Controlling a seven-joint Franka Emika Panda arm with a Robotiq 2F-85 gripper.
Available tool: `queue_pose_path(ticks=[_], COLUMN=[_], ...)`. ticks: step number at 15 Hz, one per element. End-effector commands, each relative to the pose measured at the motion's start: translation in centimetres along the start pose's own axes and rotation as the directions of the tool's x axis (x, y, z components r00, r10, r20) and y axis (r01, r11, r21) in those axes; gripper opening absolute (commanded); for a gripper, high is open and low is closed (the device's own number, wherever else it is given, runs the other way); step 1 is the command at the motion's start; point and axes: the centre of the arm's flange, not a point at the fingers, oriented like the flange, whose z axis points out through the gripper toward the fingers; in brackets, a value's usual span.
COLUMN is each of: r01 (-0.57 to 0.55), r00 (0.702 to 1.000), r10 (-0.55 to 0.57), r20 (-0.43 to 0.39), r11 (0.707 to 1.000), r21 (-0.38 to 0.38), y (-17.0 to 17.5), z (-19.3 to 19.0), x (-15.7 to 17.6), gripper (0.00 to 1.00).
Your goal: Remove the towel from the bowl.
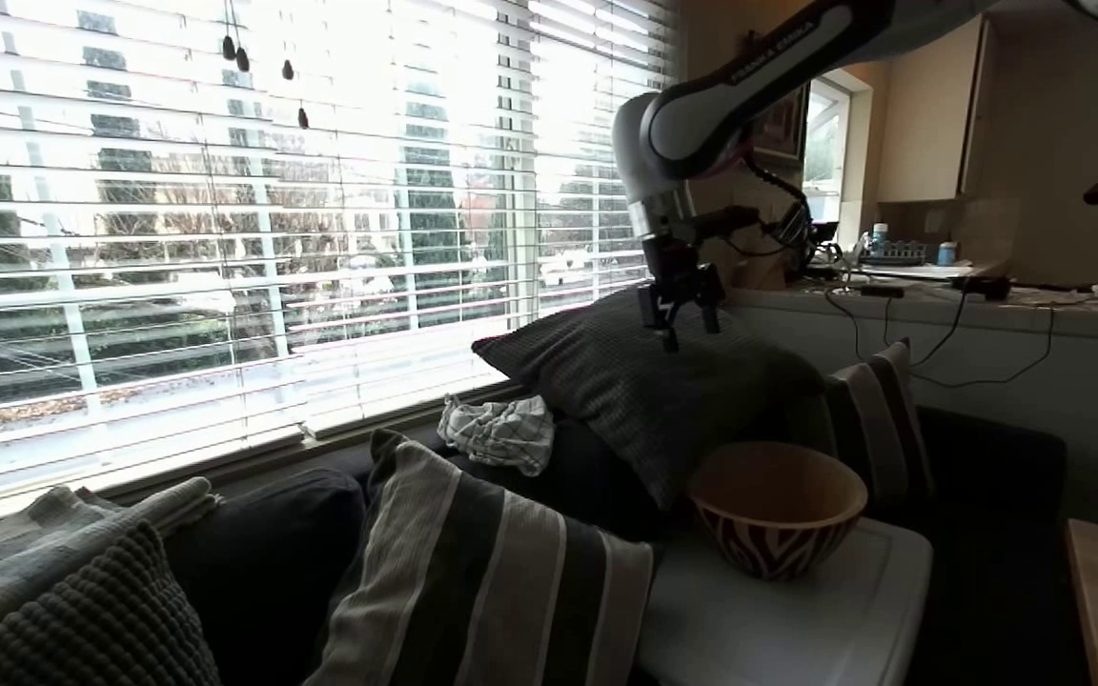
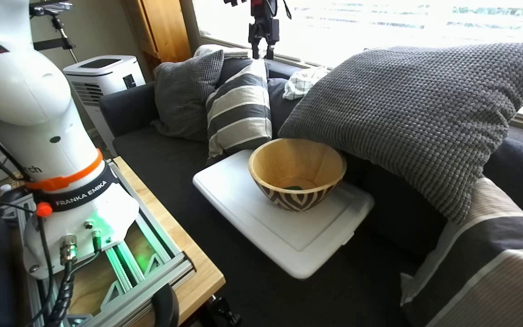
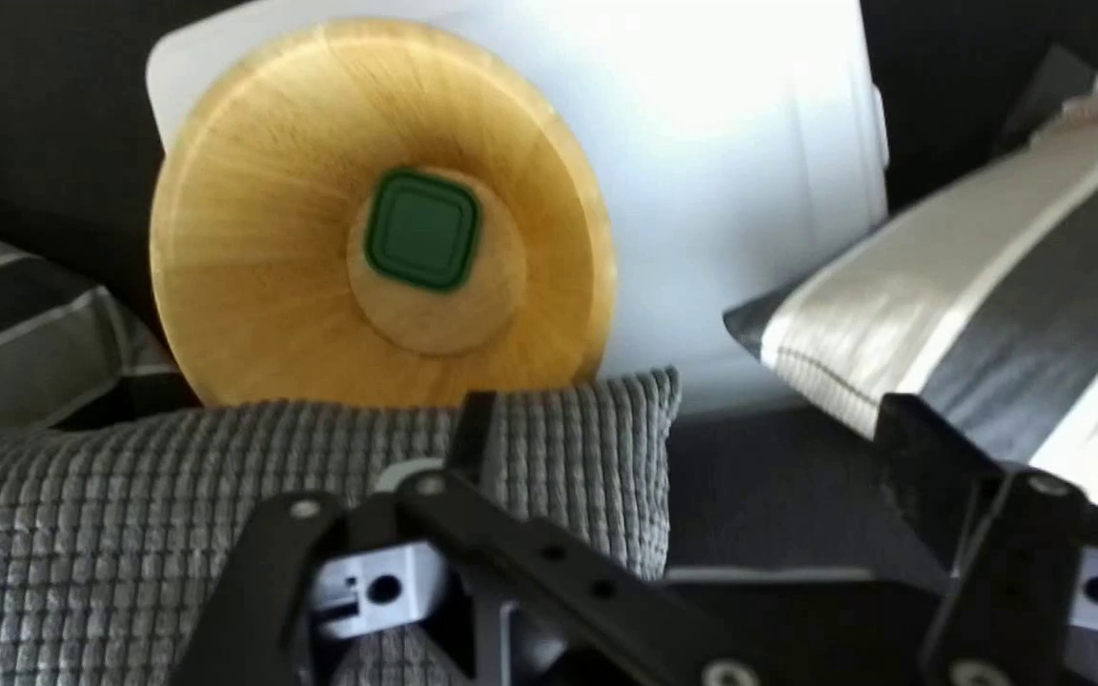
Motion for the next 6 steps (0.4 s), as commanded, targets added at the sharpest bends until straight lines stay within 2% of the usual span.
queue_pose_path(ticks=[1,2,6], r01=[0.150,0.078,0.130], r00=[0.989,0.997,0.991], r10=[-0.150,-0.078,-0.130], r20=[-0.015,0.020,0.008], r11=[0.988,0.997,0.991], r21=[-0.025,-0.016,-0.017], y=[4.4,1.8,3.4], z=[2.9,1.1,1.6], x=[-6.8,-2.1,-4.4], gripper=[1.00,1.00,1.00])
